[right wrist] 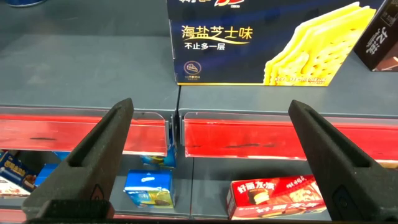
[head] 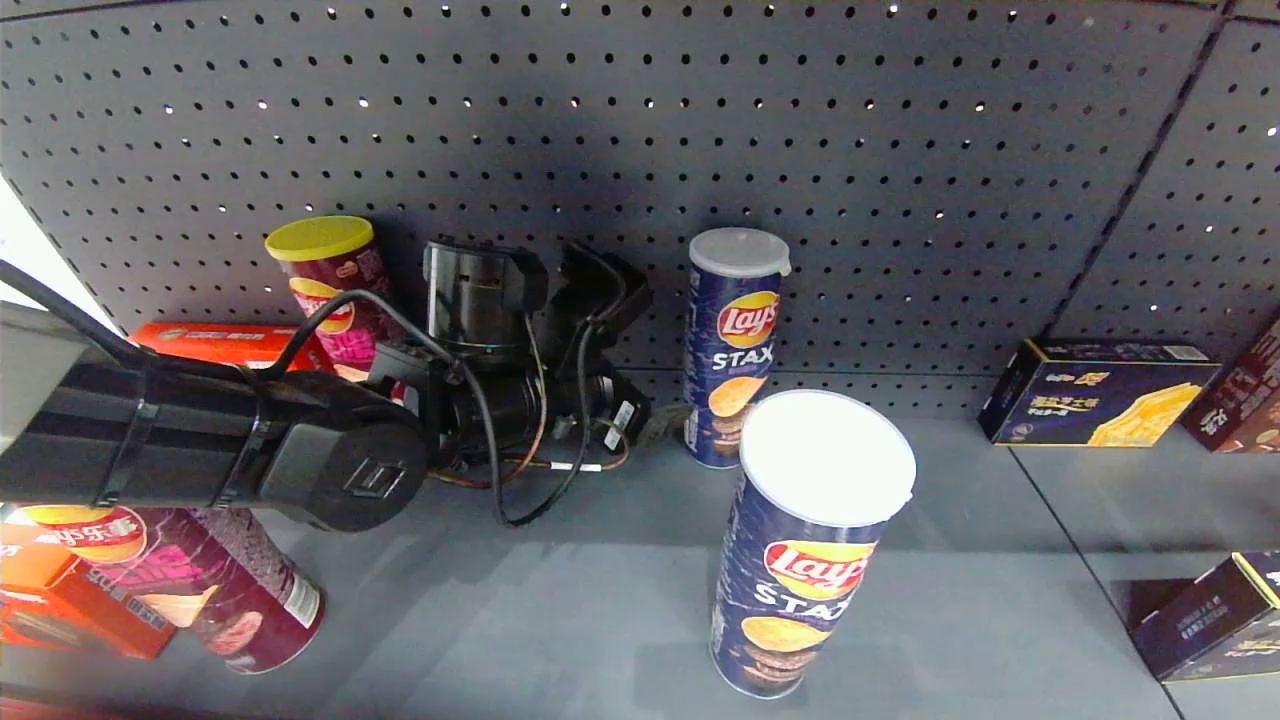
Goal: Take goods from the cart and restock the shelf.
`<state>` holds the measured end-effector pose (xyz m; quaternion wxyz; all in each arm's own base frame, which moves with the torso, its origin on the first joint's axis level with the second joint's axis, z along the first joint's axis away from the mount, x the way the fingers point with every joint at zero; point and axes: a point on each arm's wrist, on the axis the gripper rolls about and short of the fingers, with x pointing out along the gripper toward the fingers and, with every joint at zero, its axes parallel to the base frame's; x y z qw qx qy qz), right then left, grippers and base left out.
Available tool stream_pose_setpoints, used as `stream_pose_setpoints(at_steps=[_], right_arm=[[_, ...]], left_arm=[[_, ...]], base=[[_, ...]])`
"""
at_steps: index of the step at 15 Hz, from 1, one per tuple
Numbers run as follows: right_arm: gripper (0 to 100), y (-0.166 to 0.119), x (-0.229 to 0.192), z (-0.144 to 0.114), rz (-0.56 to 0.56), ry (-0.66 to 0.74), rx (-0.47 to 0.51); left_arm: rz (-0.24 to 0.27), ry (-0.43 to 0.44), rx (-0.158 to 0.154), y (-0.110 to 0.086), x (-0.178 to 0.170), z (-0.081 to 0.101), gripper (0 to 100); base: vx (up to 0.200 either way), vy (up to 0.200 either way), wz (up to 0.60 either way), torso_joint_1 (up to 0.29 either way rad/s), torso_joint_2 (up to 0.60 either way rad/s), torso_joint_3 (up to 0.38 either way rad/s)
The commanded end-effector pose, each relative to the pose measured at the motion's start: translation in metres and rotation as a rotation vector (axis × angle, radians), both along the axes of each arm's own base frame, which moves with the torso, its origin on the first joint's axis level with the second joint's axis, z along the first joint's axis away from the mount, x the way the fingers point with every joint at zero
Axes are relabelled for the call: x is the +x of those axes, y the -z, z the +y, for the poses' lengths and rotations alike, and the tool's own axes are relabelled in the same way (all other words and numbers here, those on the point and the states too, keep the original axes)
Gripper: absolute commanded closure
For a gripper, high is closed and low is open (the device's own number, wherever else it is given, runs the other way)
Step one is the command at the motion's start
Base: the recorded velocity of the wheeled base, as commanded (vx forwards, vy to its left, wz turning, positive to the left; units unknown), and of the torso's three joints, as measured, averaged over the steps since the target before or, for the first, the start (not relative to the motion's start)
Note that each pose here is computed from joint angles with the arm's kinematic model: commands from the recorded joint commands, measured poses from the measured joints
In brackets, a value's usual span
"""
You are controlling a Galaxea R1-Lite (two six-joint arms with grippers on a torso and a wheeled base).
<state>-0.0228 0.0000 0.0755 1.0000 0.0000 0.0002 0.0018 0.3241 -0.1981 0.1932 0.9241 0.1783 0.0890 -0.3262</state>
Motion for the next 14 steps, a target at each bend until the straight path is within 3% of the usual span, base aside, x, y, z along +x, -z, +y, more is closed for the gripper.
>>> stream_pose_setpoints(at_steps=[1, 8, 14], right_arm=[[0, 0.0, 0.0, 0.0, 0.0, -0.001, 0.0], [0, 0.0, 0.0, 0.0, 0.0, -0.001, 0.0], [0, 0.0, 0.0, 0.0, 0.0, -0.001, 0.0]], left_arm=[[0.012, 0.0, 0.007, 0.0045, 0.0025, -0.0013, 0], [-0.003, -0.031, -0.006, -0.0001, 0.0094, 0.0018, 0], [-0.012, -0.105, 0.008, -0.0002, 0.0114, 0.0078, 0]], base=[[0.0, 0.0, 0.0, 0.0, 0.0, 0.0], [0.0, 0.0, 0.0, 0.0, 0.0, 0.0], [0.0, 0.0, 0.0, 0.0, 0.0, 0.0]])
